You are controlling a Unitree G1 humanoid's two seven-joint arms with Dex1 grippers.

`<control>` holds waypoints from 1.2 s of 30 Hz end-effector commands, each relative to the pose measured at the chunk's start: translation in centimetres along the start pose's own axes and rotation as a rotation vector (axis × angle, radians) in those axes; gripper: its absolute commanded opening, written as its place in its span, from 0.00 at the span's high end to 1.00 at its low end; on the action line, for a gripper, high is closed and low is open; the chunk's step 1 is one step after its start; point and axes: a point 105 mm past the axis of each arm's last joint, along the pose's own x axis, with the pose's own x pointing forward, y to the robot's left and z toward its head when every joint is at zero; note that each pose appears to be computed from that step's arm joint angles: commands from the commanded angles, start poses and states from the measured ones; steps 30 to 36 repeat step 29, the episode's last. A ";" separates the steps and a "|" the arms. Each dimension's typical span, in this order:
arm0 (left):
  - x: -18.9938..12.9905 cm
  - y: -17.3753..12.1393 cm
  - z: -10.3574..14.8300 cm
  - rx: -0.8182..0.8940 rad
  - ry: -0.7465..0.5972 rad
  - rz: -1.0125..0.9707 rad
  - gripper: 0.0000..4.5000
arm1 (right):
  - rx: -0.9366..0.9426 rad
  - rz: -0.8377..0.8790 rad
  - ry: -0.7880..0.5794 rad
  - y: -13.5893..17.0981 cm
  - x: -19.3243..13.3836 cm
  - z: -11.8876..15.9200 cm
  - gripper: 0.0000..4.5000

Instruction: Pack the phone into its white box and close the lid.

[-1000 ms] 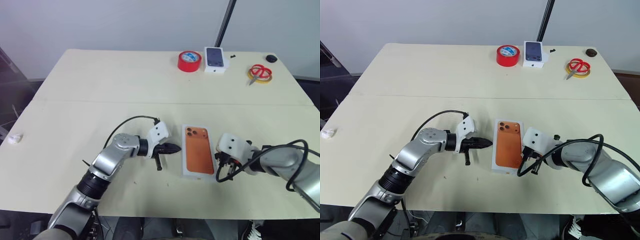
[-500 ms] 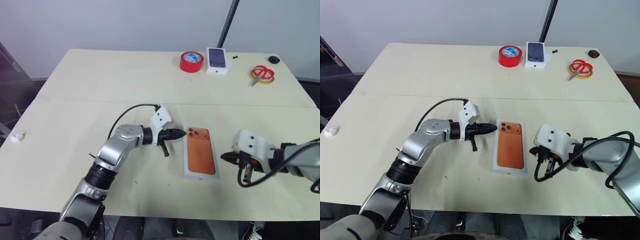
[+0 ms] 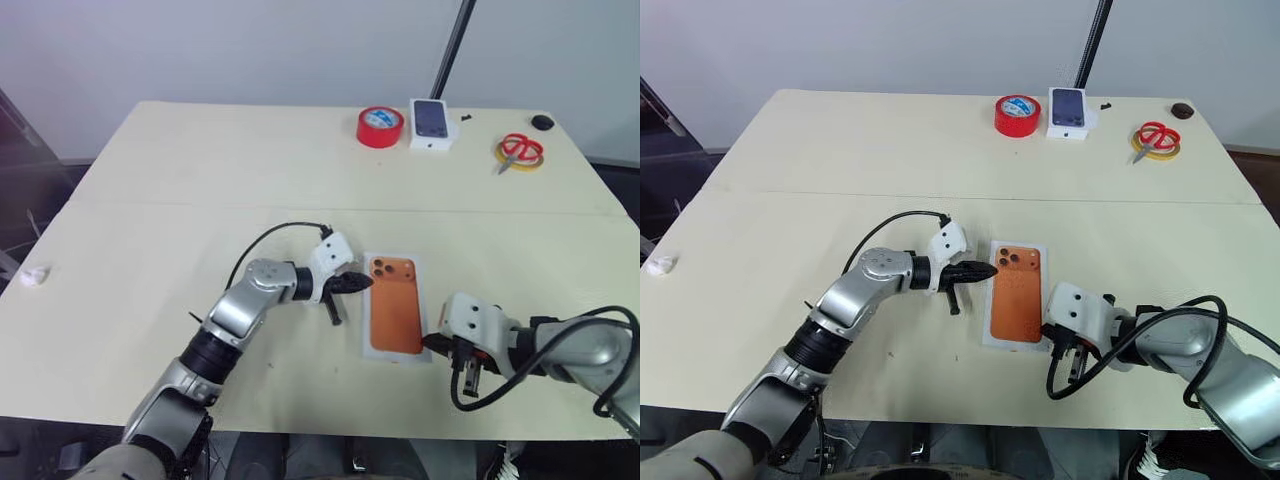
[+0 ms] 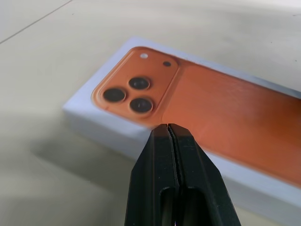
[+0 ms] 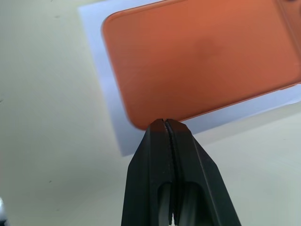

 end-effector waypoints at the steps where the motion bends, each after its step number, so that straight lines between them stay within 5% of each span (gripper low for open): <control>1: -4.2 2.6 1.3 -0.022 -0.091 0.150 1.00 | -0.002 -0.210 -0.136 -4.3 -1.5 1.8 0.99; 8: -14.8 6.3 -0.3 -0.078 -0.128 0.518 1.00 | 0.192 -0.428 -0.336 -11.0 -3.3 1.3 0.99; 15: -21.0 6.5 -3.2 -0.127 -0.077 0.738 1.00 | 0.296 -0.468 -0.389 -13.9 -2.1 -0.1 0.99; 36: -22.2 6.2 -4.0 -0.160 -0.064 0.795 1.00 | 0.228 -0.381 -0.398 -12.4 0.2 0.6 0.99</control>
